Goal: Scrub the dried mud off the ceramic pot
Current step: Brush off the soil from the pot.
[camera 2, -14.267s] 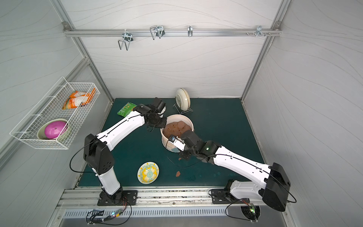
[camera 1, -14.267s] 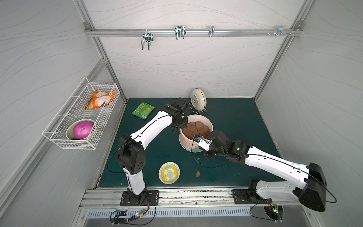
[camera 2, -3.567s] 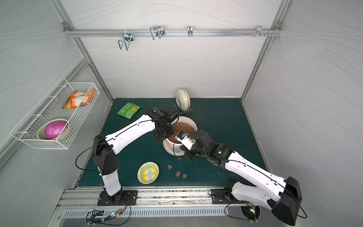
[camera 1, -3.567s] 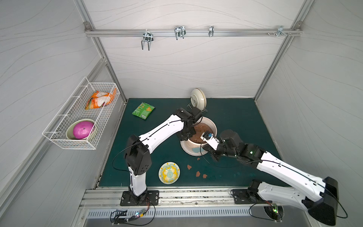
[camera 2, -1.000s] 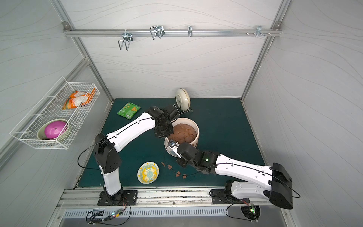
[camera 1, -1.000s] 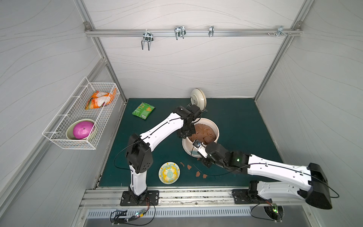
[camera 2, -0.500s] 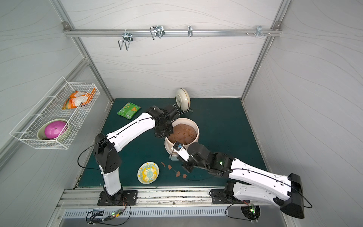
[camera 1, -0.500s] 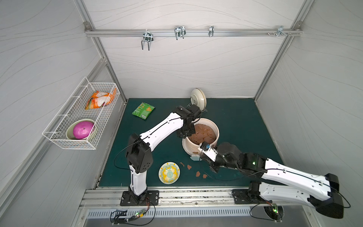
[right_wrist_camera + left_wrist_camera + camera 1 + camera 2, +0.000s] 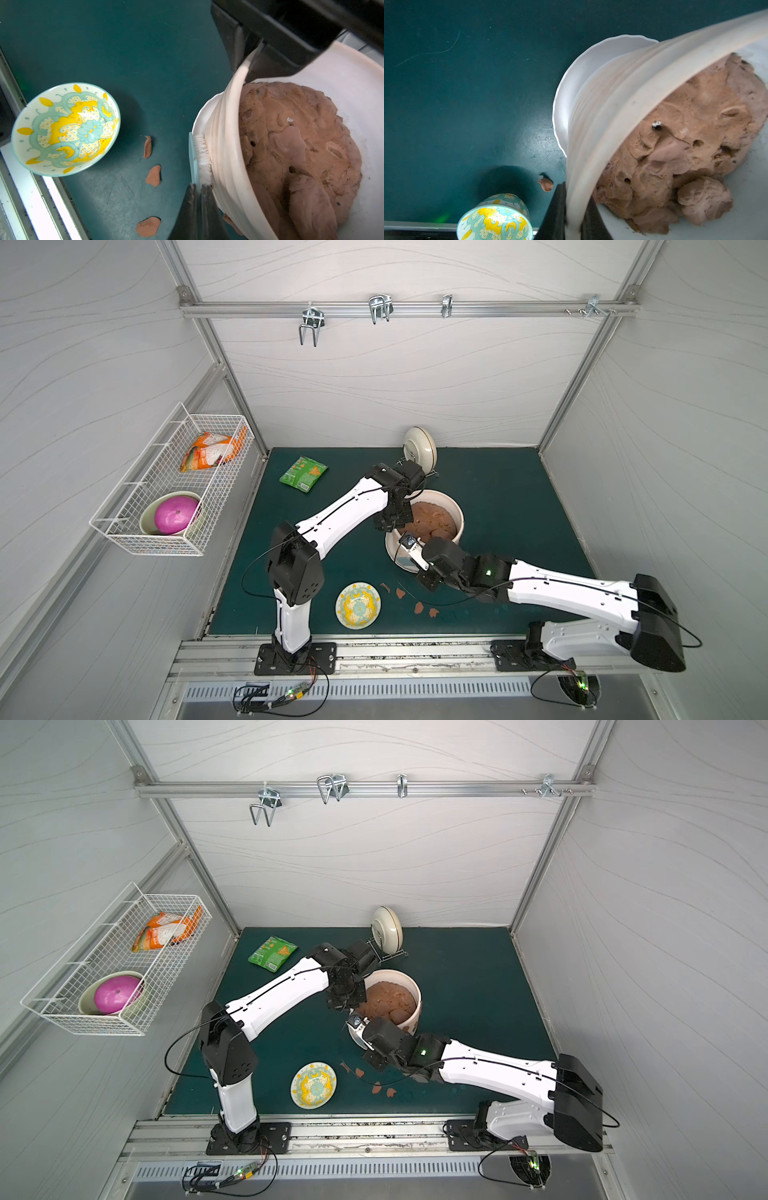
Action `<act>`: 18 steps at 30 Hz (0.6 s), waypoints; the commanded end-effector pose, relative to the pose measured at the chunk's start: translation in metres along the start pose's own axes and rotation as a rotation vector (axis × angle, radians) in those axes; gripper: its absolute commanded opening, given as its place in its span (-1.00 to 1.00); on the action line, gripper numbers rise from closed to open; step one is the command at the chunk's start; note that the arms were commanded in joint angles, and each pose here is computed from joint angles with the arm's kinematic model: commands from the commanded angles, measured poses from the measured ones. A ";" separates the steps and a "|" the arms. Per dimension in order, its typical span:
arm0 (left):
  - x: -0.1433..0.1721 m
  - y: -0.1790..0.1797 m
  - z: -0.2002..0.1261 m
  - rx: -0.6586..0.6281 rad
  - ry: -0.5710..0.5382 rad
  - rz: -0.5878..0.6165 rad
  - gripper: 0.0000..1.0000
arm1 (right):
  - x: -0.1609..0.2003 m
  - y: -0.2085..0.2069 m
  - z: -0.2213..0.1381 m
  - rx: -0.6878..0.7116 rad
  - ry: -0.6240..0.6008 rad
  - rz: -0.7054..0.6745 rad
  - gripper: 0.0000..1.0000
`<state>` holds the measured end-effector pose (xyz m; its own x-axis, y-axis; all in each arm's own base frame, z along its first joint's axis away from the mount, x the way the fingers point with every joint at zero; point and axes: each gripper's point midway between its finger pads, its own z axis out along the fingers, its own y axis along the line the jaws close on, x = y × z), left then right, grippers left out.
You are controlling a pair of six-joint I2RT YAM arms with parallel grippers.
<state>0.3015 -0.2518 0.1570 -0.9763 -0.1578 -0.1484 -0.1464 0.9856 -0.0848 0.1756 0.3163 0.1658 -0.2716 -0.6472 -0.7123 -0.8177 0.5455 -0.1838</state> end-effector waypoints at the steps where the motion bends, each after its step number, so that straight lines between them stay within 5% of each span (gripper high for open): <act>1: -0.004 -0.026 0.017 0.073 0.014 0.077 -0.92 | 0.015 -0.019 -0.006 0.098 0.060 0.011 -1.00; 8: -0.008 -0.024 0.016 0.065 -0.001 0.092 -0.92 | 0.036 -0.007 -0.027 -0.007 0.099 0.024 -1.00; 18: -0.012 -0.020 0.018 0.044 -0.015 0.186 -0.92 | 0.009 0.025 -0.062 -0.375 -0.068 0.108 -1.00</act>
<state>0.3059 -0.2502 0.1570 -0.9823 -0.0909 -0.1639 -0.0804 0.9943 -0.0694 0.1346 0.2823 0.1877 -0.3399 -0.5907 -0.7318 -0.8898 0.4538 0.0469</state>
